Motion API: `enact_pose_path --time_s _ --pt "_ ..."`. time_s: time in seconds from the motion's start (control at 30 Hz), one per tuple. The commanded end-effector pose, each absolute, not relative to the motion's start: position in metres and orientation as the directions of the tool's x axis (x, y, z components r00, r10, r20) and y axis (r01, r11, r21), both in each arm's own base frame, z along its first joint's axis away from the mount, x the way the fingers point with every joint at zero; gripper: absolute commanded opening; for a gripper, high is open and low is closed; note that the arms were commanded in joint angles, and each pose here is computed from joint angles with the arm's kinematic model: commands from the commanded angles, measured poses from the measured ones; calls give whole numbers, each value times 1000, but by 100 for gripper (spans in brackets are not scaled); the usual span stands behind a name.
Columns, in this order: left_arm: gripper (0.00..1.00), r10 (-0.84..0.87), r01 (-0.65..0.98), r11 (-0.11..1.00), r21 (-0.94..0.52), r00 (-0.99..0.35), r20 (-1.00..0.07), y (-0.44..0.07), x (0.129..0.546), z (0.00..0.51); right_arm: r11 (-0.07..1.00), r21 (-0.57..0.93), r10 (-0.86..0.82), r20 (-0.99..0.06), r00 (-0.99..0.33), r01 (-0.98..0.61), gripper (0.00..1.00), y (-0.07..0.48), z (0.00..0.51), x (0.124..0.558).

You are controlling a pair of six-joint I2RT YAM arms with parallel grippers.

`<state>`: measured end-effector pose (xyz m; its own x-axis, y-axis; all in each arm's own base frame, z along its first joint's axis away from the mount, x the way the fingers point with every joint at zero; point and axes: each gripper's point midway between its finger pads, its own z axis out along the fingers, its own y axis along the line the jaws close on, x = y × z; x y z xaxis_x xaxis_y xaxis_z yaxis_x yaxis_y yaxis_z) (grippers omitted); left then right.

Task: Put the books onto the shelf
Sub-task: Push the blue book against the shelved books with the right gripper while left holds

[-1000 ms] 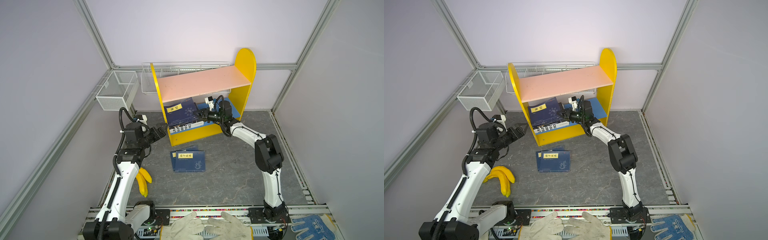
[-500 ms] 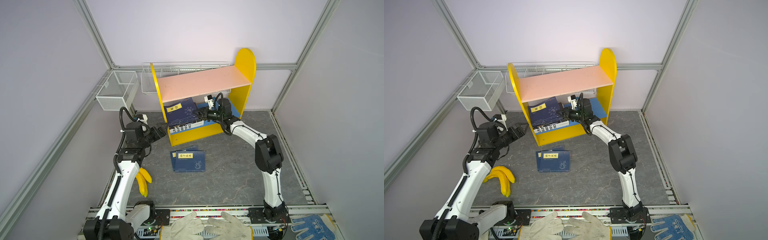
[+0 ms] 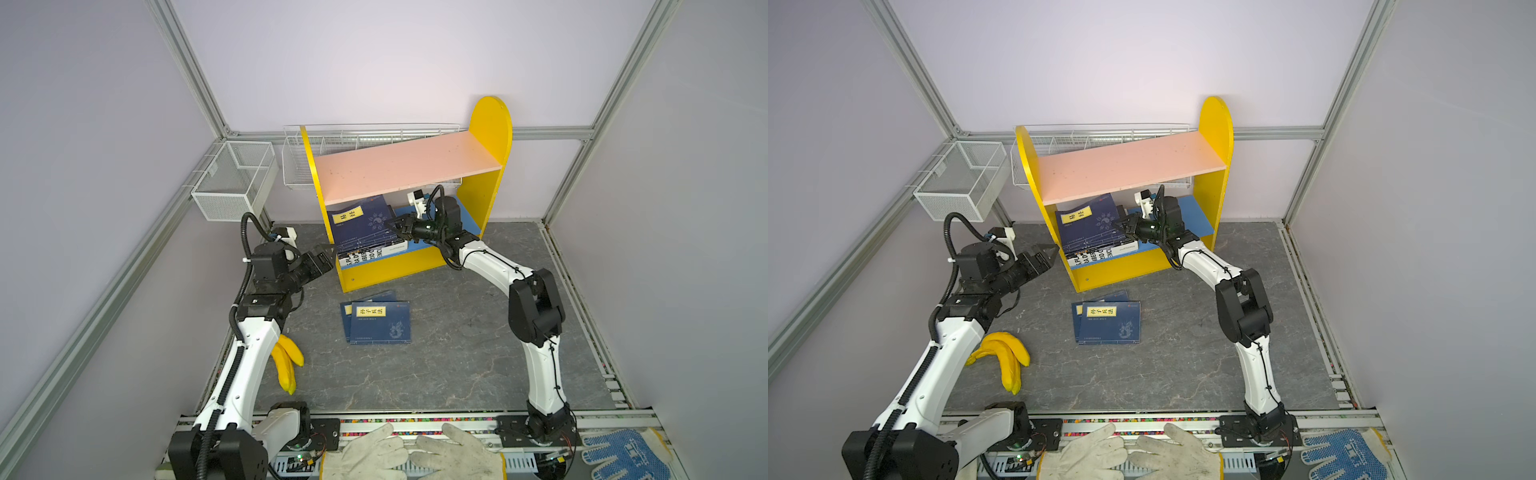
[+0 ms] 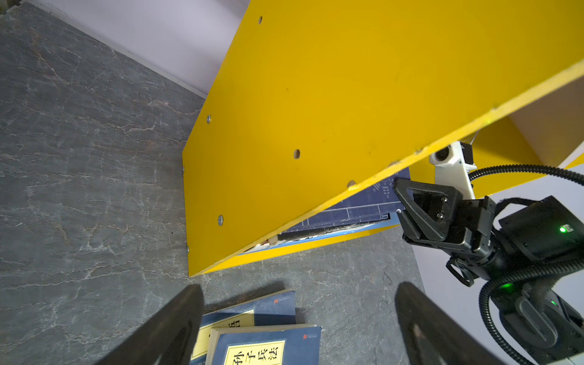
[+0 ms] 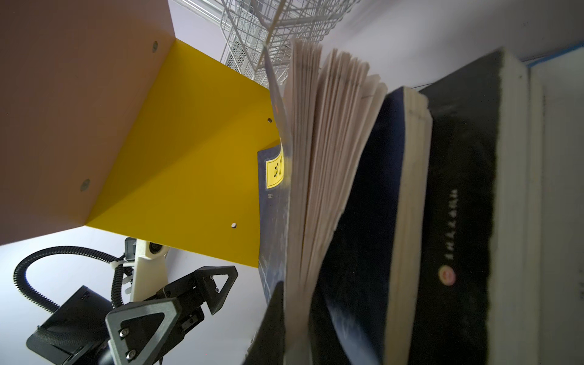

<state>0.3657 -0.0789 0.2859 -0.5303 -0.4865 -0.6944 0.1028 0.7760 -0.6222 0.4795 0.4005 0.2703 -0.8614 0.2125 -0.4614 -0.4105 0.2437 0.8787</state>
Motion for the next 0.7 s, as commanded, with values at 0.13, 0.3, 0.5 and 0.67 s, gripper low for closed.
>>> enact_pose_path --time_s 0.13,0.3,0.5,0.67 --pt "95 -517 104 758 -644 -507 -690 -78 384 284 252 871 159 -466 -870 -421 11 419 258 469" --pt "94 -538 126 734 -667 -492 -685 -83 399 285 280 866 147 -465 -873 -414 11 419 250 467" --pt "94 -504 121 772 -624 -482 -717 -96 413 283 318 851 137 -476 -869 -417 11 417 244 468" --pt "94 -485 43 820 -571 -478 -732 -97 422 265 338 842 127 -483 -866 -420 11 416 242 467"
